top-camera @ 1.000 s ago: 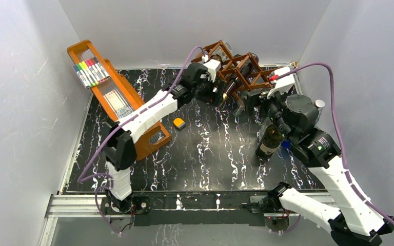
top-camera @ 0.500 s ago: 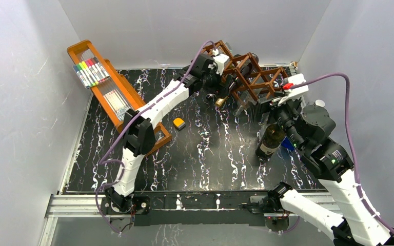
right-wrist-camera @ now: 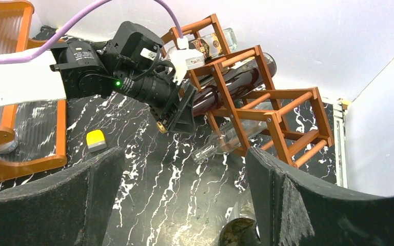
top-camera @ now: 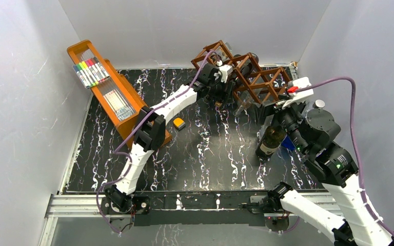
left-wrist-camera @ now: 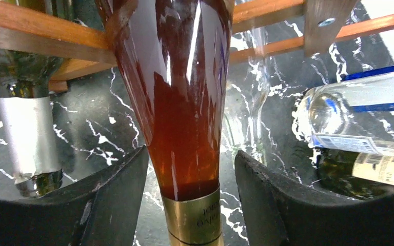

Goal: Take the wine bottle off the wine rack

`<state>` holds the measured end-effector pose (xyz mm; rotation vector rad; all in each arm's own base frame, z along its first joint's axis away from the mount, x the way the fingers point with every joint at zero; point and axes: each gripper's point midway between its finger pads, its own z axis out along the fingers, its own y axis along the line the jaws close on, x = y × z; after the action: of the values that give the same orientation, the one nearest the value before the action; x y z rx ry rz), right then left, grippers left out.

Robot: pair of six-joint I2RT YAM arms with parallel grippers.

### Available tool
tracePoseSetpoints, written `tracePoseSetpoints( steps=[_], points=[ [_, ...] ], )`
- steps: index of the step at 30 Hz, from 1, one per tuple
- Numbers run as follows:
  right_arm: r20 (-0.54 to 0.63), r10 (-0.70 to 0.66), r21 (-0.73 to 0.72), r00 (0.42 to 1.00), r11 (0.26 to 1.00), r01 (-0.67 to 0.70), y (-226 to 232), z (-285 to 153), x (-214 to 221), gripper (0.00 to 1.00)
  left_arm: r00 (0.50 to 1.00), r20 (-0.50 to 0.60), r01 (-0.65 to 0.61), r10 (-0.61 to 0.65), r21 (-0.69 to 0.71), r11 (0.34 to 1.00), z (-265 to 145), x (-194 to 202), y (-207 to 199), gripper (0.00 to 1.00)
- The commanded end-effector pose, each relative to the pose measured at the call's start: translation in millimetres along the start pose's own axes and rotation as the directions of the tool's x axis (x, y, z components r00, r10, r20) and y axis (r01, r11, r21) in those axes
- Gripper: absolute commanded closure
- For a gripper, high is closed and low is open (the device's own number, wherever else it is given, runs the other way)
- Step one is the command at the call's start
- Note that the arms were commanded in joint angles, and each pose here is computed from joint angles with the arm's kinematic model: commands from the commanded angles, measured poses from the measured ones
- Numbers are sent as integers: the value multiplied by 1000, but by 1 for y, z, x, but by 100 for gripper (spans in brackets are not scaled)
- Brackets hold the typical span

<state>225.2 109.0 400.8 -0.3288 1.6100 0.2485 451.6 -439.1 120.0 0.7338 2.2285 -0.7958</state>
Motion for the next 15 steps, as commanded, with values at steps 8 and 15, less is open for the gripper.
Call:
tracePoseSetpoints(
  steps=[8, 15],
  points=[
    [61, 6, 35, 998, 999, -8, -10, -10, -17, 2, 983, 97, 132, -155, 208, 969, -7, -41, -25, 50],
    [66, 8, 37, 998, 999, -10, -11, -11, -17, 2, 972, 70, 202, -226, 253, 946, -2, -35, -23, 51]
  ],
)
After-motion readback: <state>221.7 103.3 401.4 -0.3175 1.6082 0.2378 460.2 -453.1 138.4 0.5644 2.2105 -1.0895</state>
